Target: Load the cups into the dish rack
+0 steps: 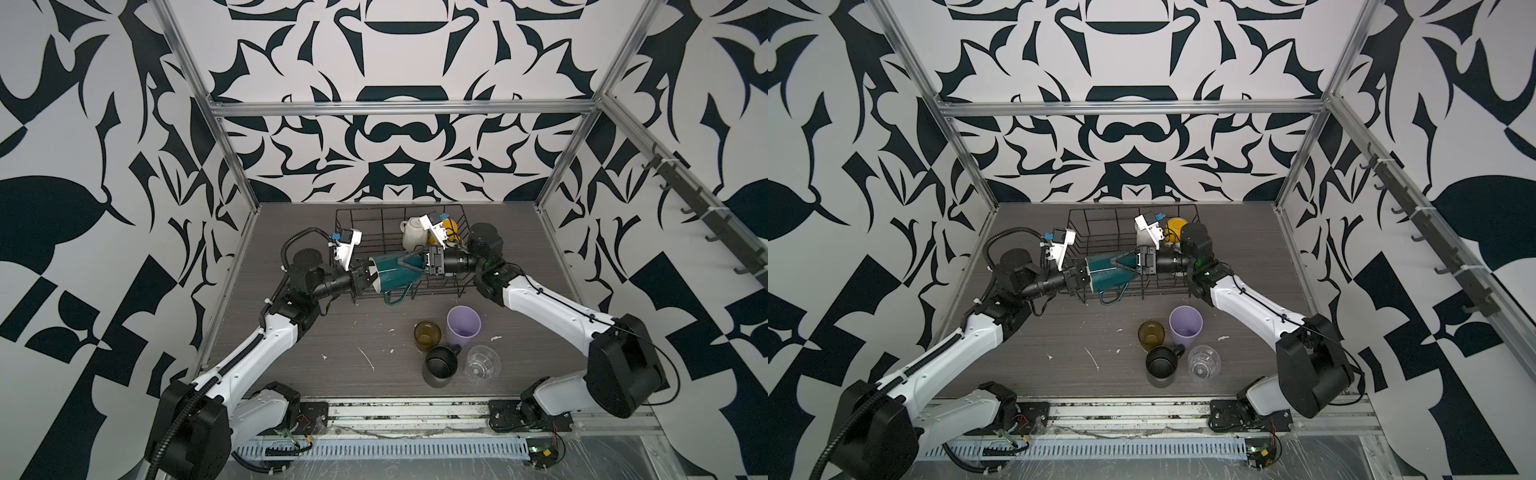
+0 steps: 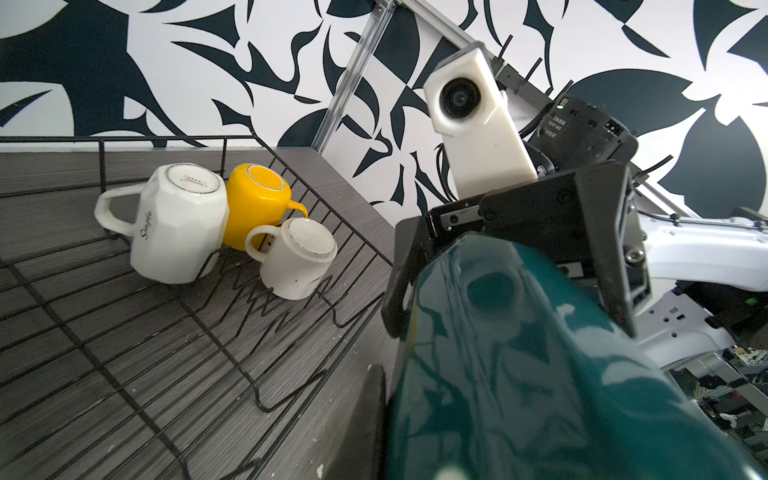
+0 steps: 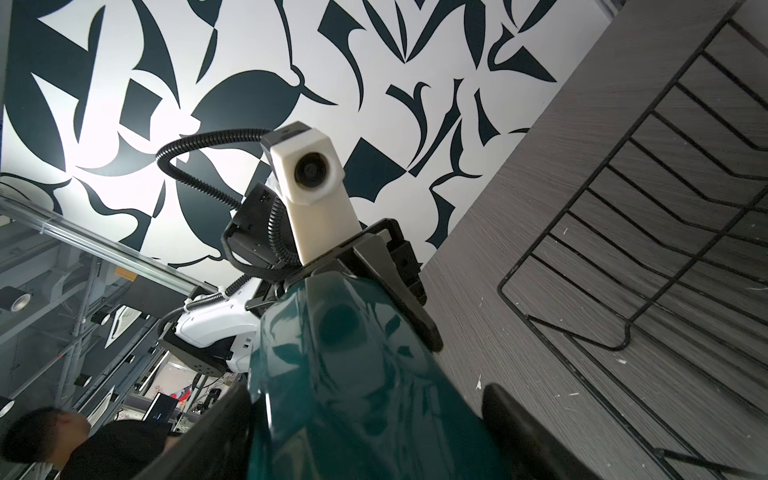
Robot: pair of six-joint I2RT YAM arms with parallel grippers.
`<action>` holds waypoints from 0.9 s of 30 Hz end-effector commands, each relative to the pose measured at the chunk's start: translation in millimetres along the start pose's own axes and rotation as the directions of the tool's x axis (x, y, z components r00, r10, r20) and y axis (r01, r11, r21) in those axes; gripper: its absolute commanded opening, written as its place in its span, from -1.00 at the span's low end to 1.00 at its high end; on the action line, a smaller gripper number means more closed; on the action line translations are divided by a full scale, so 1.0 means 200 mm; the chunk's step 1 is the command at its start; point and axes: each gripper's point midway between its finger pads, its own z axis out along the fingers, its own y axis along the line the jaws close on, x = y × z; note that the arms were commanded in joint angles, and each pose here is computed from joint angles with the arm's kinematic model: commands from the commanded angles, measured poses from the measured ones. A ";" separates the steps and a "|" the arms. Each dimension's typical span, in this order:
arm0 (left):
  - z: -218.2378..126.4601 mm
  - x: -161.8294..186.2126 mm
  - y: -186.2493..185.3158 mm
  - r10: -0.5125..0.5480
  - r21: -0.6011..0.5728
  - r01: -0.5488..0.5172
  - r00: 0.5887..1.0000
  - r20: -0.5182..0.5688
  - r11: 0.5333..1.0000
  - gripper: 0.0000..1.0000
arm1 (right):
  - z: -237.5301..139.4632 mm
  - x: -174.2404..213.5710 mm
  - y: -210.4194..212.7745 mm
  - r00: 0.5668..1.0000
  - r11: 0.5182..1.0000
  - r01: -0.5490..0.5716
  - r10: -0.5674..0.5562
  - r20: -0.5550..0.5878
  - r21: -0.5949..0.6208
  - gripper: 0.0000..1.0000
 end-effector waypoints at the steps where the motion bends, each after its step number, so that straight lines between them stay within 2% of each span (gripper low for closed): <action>1: -0.02 -0.27 -0.16 0.089 0.075 -0.102 0.983 0.158 0.992 -1.00 | 0.07 0.08 0.11 0.995 0.996 0.048 -0.054 -0.082 -0.078 0.80; 3: -0.02 -0.27 -0.19 0.092 0.107 -0.110 0.983 0.159 0.988 -1.00 | 0.07 0.08 0.10 0.995 0.996 0.047 -0.053 -0.082 -0.076 0.91; 8: -0.02 -0.28 -0.23 0.091 0.166 -0.118 0.983 0.157 0.979 -1.00 | 0.08 0.08 0.10 0.995 0.996 0.041 -0.048 -0.091 -0.082 0.93; 13: -0.01 -0.28 -0.26 0.089 0.206 -0.120 0.985 0.150 0.971 -1.00 | 0.09 0.08 0.09 0.995 0.996 0.034 -0.042 -0.094 -0.082 0.76; 15: -0.01 -0.28 -0.27 0.086 0.216 -0.116 0.986 0.143 0.970 -1.00 | 0.09 0.07 0.09 0.995 0.996 0.033 -0.040 -0.095 -0.083 0.63; 19: 0.00 -0.26 -0.26 0.080 0.225 -0.109 0.988 0.133 0.968 -1.00 | 0.09 0.07 0.09 0.995 0.996 0.030 -0.038 -0.095 -0.084 0.21; 27: -0.01 -0.25 -0.24 0.076 0.199 -0.099 0.990 0.123 0.975 -1.00 | 0.10 0.05 0.09 0.996 0.997 0.025 -0.031 -0.083 -0.073 -0.44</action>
